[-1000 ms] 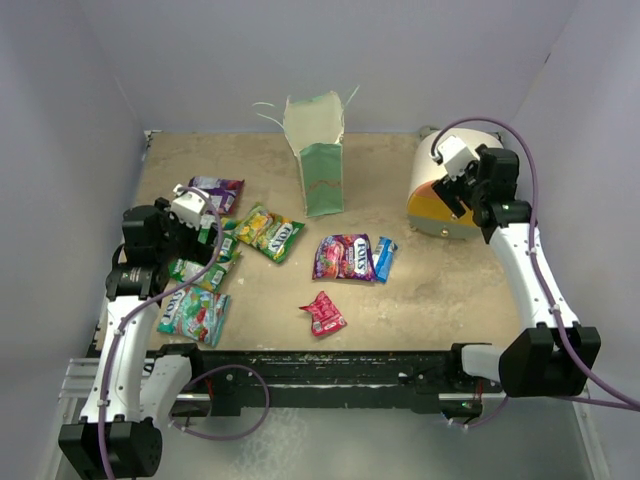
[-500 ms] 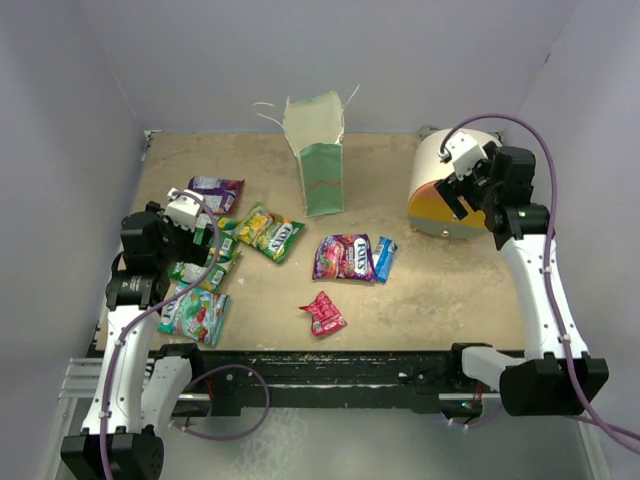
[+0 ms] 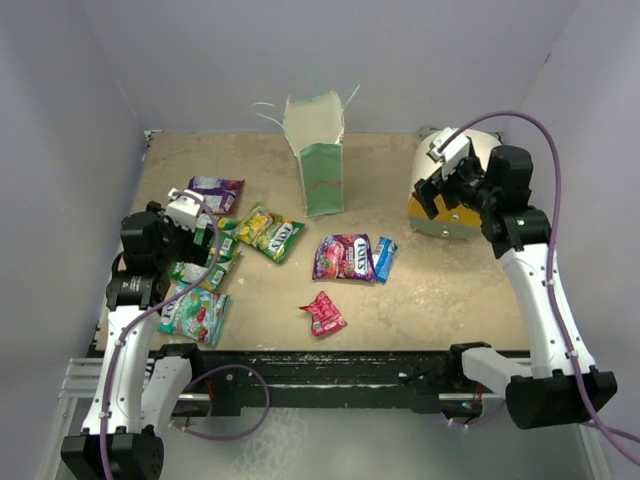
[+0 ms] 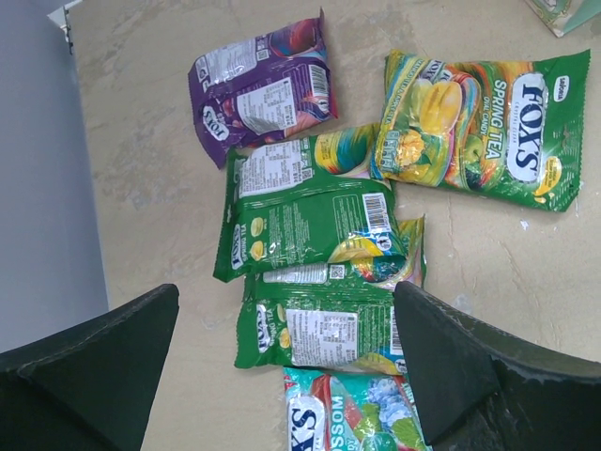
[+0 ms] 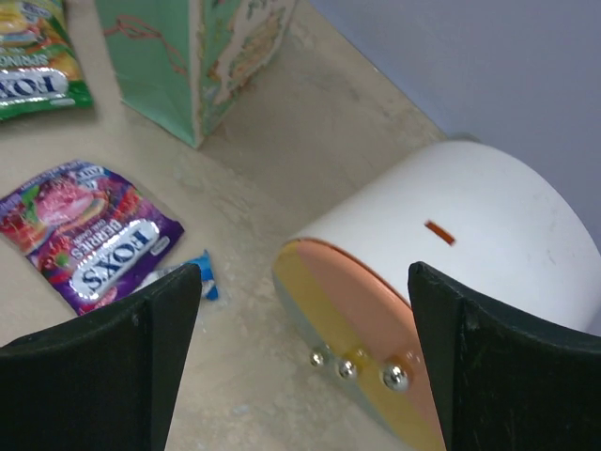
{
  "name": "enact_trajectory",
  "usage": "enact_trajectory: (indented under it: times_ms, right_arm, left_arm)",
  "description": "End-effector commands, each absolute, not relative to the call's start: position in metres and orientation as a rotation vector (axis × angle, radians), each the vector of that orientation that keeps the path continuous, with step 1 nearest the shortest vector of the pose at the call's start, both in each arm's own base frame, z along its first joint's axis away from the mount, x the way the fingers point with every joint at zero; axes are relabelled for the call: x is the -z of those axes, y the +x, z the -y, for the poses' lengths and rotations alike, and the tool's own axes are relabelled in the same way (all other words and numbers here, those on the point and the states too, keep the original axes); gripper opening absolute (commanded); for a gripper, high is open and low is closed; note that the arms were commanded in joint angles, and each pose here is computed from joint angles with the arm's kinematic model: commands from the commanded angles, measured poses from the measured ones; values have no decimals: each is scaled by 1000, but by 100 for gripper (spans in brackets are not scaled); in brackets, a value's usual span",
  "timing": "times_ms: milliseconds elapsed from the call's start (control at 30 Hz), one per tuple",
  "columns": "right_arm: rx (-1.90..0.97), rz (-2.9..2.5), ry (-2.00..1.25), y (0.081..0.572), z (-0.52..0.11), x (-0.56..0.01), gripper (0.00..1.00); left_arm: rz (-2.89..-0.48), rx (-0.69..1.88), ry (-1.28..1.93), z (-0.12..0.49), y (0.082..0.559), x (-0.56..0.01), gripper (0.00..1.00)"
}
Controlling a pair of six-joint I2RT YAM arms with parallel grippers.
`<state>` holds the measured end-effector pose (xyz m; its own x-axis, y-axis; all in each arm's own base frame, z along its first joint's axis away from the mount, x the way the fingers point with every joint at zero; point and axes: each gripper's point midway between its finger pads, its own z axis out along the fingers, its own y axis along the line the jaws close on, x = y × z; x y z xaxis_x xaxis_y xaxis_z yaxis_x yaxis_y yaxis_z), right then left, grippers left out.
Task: Place the snacks into the paper bag
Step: Move the paper bag to the center of the board.
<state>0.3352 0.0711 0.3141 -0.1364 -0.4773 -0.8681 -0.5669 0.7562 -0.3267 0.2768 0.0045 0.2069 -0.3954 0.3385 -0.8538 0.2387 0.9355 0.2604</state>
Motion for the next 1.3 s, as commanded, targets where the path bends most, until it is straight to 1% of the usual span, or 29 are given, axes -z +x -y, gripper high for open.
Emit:
enact_trajectory:
  times_ms: [0,100,233,300,467,567,733,833,1100,1267]
  right_arm:
    - [-234,-1593,-858,349,-126,-339,91]
    - [-281,-1506,-903,361,-164,-343,87]
    - [-341,-1449,-884,386,-199,-342,78]
    - [-368,-1434,-854,399,-213,-340,74]
    - [-428,-1461,-802,432,-241,-328,62]
    - [-455,-1477,-808,445,-255,-319,57]
    - [-493,-1492,-776,460,-266,-308,54]
    - [-491,-1512,-737,469,-267,-303,50]
    - [-543,-1543,-723,476,-279,-292,32]
    - [-506,-1558,-692,480,-272,-292,18]
  left_arm:
    - [-1941,-63,435,5,281,-214,99]
    - [-1931,-23,457,12,280,-212,99]
    - [-1922,-7,455,14,283,-211,99]
    - [-1925,4,457,16,284,-210,99]
    - [-1942,37,470,20,284,-203,99]
    - [-1940,53,488,23,283,-201,99]
    - [-1916,53,503,25,280,-203,99]
    - [-1902,49,505,25,277,-206,99]
    - [-1890,51,511,27,275,-208,99]
    - [-1892,59,516,28,274,-207,99]
